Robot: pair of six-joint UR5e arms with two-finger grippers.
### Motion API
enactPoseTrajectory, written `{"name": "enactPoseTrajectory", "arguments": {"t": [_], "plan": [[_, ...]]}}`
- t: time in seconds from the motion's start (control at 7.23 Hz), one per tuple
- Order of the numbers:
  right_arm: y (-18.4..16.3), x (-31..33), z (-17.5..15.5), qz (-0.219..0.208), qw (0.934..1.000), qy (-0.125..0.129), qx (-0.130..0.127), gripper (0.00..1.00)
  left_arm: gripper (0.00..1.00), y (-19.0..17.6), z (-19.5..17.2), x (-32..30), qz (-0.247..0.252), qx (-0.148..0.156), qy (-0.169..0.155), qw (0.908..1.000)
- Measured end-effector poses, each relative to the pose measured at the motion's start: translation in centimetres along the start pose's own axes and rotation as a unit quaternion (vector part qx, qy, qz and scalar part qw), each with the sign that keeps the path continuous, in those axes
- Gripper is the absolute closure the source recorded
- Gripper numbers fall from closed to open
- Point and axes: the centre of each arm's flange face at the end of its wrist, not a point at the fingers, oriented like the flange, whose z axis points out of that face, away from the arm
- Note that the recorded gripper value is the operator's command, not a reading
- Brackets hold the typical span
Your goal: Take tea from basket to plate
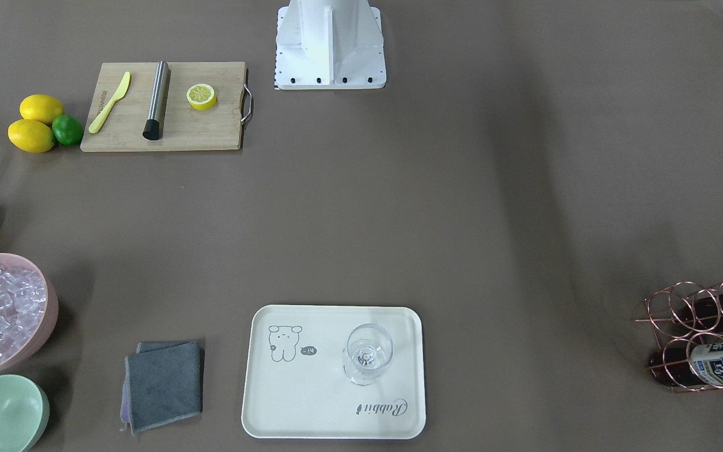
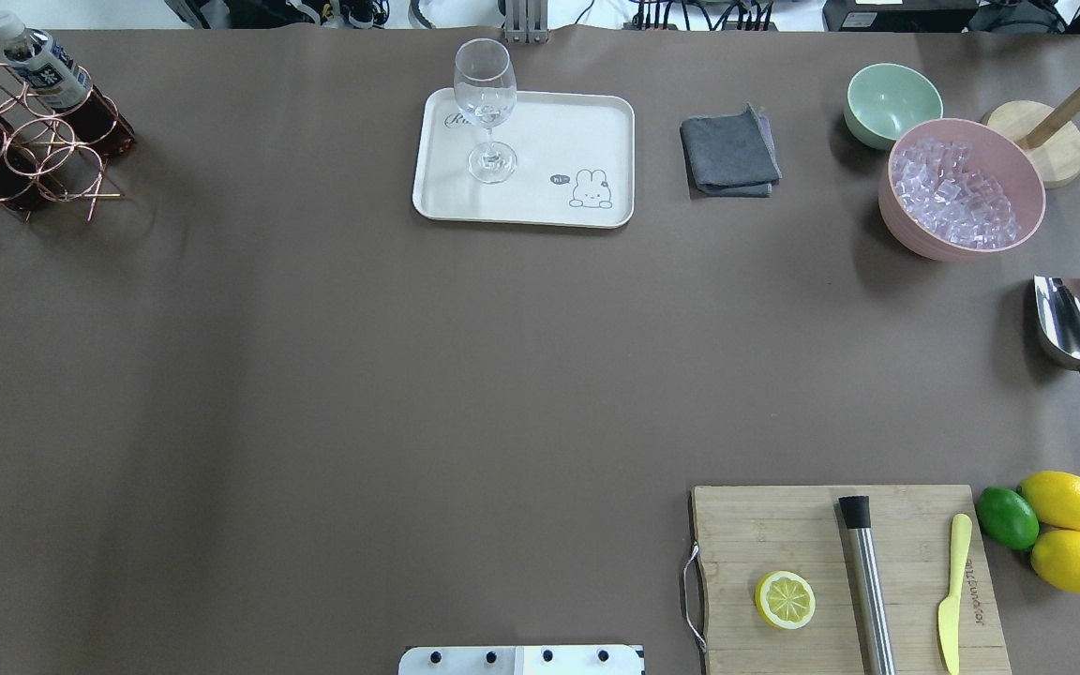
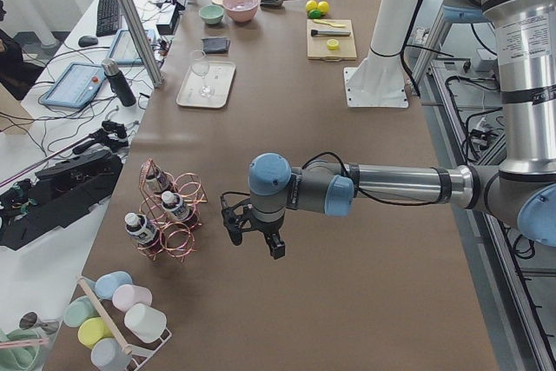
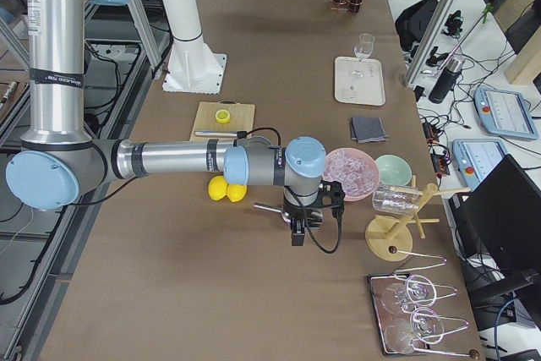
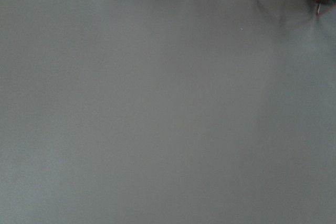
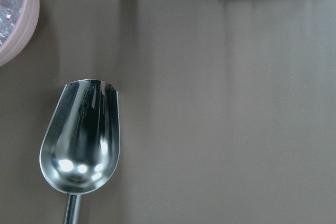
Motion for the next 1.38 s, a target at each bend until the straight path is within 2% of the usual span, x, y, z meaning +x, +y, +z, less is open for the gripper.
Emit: {"name": "enactPoseTrajectory", "arguments": {"t": [0.14,0.41,0.55,0.69,0.97,1.11,1.24,1.38], "plan": [[0.0,0.1,0.1,0.001,1.0000,0.000,-0.001,0.00,0.03,-0.7,-1.3,2.3,-0.089,0.000,0.025,0.9957],[0.0,0.1,0.1,0.001,1.0000,0.000,-0.001,0.00,0.03,-3.3,-3.6,6.4,-0.235,0.002,0.058,0.9702],[0.0,0.1,0.1,0.001,1.0000,0.001,-0.001,0.00,0.03,-4.6,-4.6,7.5,-0.298,0.004,0.068,0.9521],[0.0,0.1,0.1,0.001,1.0000,0.001,-0.001,0.00,0.03,-6.2,-6.4,8.8,-0.364,0.011,0.083,0.9276],[0.2,0.2,0.3,0.002,1.0000,0.001,-0.003,0.00,0.02,-10.8,-11.1,10.2,-0.476,0.028,0.119,0.8710],[0.3,0.3,0.4,0.003,1.0000,0.001,-0.004,0.00,0.02,-13.1,-12.4,10.4,-0.510,0.032,0.127,0.8502],[0.4,0.3,0.4,0.004,1.0000,0.001,-0.004,0.00,0.02,-15.7,-12.8,10.9,-0.529,0.038,0.128,0.8382],[0.3,0.3,0.3,0.003,1.0000,0.001,-0.003,0.00,0.03,-18.0,-13.0,11.5,-0.538,0.049,0.128,0.8319]]}}
